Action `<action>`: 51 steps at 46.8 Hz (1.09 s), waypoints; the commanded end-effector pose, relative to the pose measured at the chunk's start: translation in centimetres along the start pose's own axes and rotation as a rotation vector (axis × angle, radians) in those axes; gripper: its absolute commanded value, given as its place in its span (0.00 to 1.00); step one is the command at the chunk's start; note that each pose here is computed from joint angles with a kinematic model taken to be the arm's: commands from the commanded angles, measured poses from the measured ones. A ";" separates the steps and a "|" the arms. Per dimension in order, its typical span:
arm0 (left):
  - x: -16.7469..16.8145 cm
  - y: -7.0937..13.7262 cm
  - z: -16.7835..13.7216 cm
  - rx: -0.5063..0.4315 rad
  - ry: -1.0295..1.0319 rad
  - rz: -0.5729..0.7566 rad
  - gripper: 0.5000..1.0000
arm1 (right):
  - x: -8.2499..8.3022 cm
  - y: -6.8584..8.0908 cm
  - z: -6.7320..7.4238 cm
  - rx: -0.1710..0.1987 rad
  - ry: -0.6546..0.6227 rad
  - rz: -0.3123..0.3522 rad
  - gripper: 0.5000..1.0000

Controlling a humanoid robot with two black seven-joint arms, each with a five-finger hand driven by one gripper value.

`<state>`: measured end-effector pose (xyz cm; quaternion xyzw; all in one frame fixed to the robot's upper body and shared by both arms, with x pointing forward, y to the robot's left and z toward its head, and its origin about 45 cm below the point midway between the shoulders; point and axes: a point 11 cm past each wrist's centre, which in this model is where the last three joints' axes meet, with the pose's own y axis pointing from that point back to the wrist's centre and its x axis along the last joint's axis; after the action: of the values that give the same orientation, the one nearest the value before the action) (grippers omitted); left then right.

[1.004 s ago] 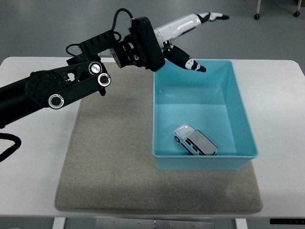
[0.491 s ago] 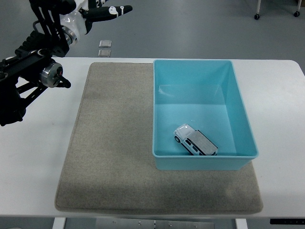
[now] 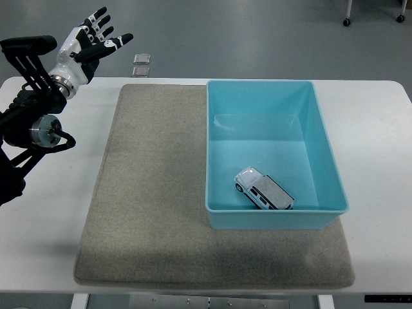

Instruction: Left hand put the white car in the blue box

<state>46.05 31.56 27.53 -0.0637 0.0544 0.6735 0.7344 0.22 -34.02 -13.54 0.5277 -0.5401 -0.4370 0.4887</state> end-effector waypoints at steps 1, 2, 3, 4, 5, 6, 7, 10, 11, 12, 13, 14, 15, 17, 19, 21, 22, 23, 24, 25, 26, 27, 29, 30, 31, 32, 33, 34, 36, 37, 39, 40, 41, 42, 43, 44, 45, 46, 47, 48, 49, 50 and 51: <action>1.2 0.5 -0.7 0.009 0.021 0.021 1.00 | 0.0 0.0 0.0 0.000 0.000 0.000 0.87; 1.4 0.6 -0.9 0.013 0.022 0.026 1.00 | 0.0 0.0 0.0 0.000 0.000 0.000 0.87; 1.5 0.7 -1.0 0.013 0.025 0.030 1.00 | 0.0 0.0 0.0 0.000 0.000 0.000 0.87; 1.8 0.9 -1.2 0.017 0.026 0.037 1.00 | 0.0 0.0 0.0 0.000 0.000 0.000 0.87; 2.0 0.9 -1.3 0.016 0.029 0.041 1.00 | 0.0 0.0 0.0 0.000 0.000 0.000 0.87; 2.1 1.0 -1.4 0.016 0.032 0.043 1.00 | 0.0 0.0 0.0 0.000 0.000 0.000 0.87; 2.2 1.1 -1.5 0.015 0.035 0.046 1.00 | 0.0 0.0 0.0 0.000 0.000 0.000 0.87; 2.6 1.5 -1.8 0.015 0.049 0.049 1.00 | 0.0 0.0 0.0 0.000 0.000 0.000 0.87; 2.8 1.6 -2.0 0.019 0.053 0.050 1.00 | 0.0 0.0 0.0 0.000 0.000 0.000 0.87; 2.9 1.8 -2.1 0.020 0.057 0.052 1.00 | 0.0 0.0 0.0 0.000 0.000 0.000 0.87; 3.0 1.9 -2.2 0.021 0.062 0.051 1.00 | 0.0 0.0 0.0 0.000 0.000 0.000 0.87; 3.0 2.0 -2.3 0.022 0.067 0.049 1.00 | 0.0 0.0 0.0 0.000 0.000 0.000 0.87; 3.2 2.1 -2.3 0.020 0.070 0.051 1.00 | 0.0 0.0 0.0 0.000 0.000 0.000 0.87; 3.4 2.4 -2.8 0.026 0.078 0.054 1.00 | 0.1 0.0 0.0 0.000 0.000 0.001 0.87; 3.6 2.6 -3.0 0.029 0.082 0.057 1.00 | 0.0 0.0 0.0 0.000 0.000 0.000 0.88; 3.6 2.7 -3.0 0.027 0.086 0.057 1.00 | 0.0 0.0 0.0 0.000 0.000 0.000 0.87; 3.7 2.7 -3.0 0.023 0.087 0.058 1.00 | 0.0 0.0 0.0 0.000 0.000 0.000 0.87; 3.7 2.7 -3.0 0.019 0.087 0.059 1.00 | 0.0 0.0 0.0 0.000 0.000 0.000 0.87; 3.7 2.8 -3.1 0.019 0.087 0.060 1.00 | 0.0 0.0 0.0 0.000 0.000 0.000 0.87; 3.8 2.8 -3.1 0.019 0.087 0.061 1.00 | 0.0 0.0 0.0 0.000 0.000 0.000 0.87; 3.8 2.9 -3.2 0.020 0.087 0.062 1.00 | 0.0 0.0 0.0 0.000 0.000 0.000 0.87; 3.8 2.9 -3.2 0.019 0.087 0.062 1.00 | 0.0 0.0 0.0 0.000 0.000 0.000 0.87; 3.9 3.0 -3.2 0.019 0.088 0.064 1.00 | 0.0 0.0 0.0 0.000 -0.001 0.000 0.87; 3.9 2.9 -3.2 0.018 0.088 0.066 1.00 | 0.0 0.0 -0.1 0.002 -0.004 0.001 0.87; 3.9 2.9 -3.2 0.017 0.089 0.067 1.00 | 0.0 0.0 0.0 0.001 -0.008 -0.001 0.87; 4.0 2.9 -3.1 0.016 0.089 0.067 1.00 | -0.1 0.0 0.0 0.001 -0.007 -0.005 0.87; 4.0 2.9 -3.1 0.015 0.090 0.068 1.00 | -0.2 0.0 0.0 0.001 -0.008 -0.011 0.87; 4.0 2.9 -3.1 0.013 0.091 0.069 1.00 | -0.3 0.0 0.0 0.001 -0.008 -0.014 0.87; 4.0 2.9 -3.0 0.012 0.091 0.069 1.00 | -0.6 0.0 0.0 0.001 -0.008 -0.024 0.87; 4.0 2.9 -3.0 0.011 0.092 0.070 1.00 | -0.7 0.0 0.0 0.001 -0.008 -0.028 0.87; 4.0 2.9 -3.0 0.010 0.093 0.069 1.00 | -0.8 0.0 0.0 0.001 -0.007 -0.032 0.87; 4.0 2.9 -3.0 0.011 0.092 0.070 1.00 | -0.7 0.0 0.0 0.001 -0.007 -0.029 0.87; 4.0 2.9 -3.0 0.009 0.091 0.070 1.00 | -0.6 0.0 0.0 0.001 -0.007 -0.022 0.87; 4.1 2.9 -3.0 0.010 0.092 0.070 1.00 | -0.4 0.0 0.0 0.001 -0.011 -0.013 0.87; 4.1 2.9 -3.0 0.010 0.092 0.070 1.00 | -0.3 0.0 0.0 0.001 -0.009 -0.010 0.87; 4.0 2.9 -3.0 0.010 0.093 0.069 1.00 | -0.3 0.0 0.0 0.001 -0.010 -0.008 0.87; 4.0 2.9 -3.0 0.010 0.093 0.069 1.00 | -0.3 0.0 0.0 0.001 -0.007 -0.008 0.87; 4.0 2.9 -3.0 0.010 0.092 0.069 1.00 | -0.3 0.0 0.0 0.001 -0.006 -0.010 0.87; 3.9 2.9 -3.0 0.008 0.094 0.067 1.00 | -0.5 0.0 0.0 0.001 -0.004 -0.017 0.87; 3.8 2.9 -3.0 0.009 0.097 0.067 1.00 | -0.7 0.0 0.0 0.001 -0.005 -0.026 0.87; 3.8 2.9 -3.1 0.010 0.098 0.066 1.00 | -0.7 0.0 -0.1 0.002 -0.004 -0.026 0.87; 3.8 2.9 -3.1 0.011 0.097 0.067 1.00 | -0.7 0.0 -0.2 0.002 -0.004 -0.026 0.87; 3.7 2.8 -3.1 0.011 0.099 0.065 1.00 | -0.7 0.0 -0.2 0.001 -0.003 -0.027 0.87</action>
<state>43.55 35.10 23.83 -0.0906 0.0950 0.6939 0.7080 0.24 -33.44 -13.60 0.5322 -0.5363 -0.4434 0.4821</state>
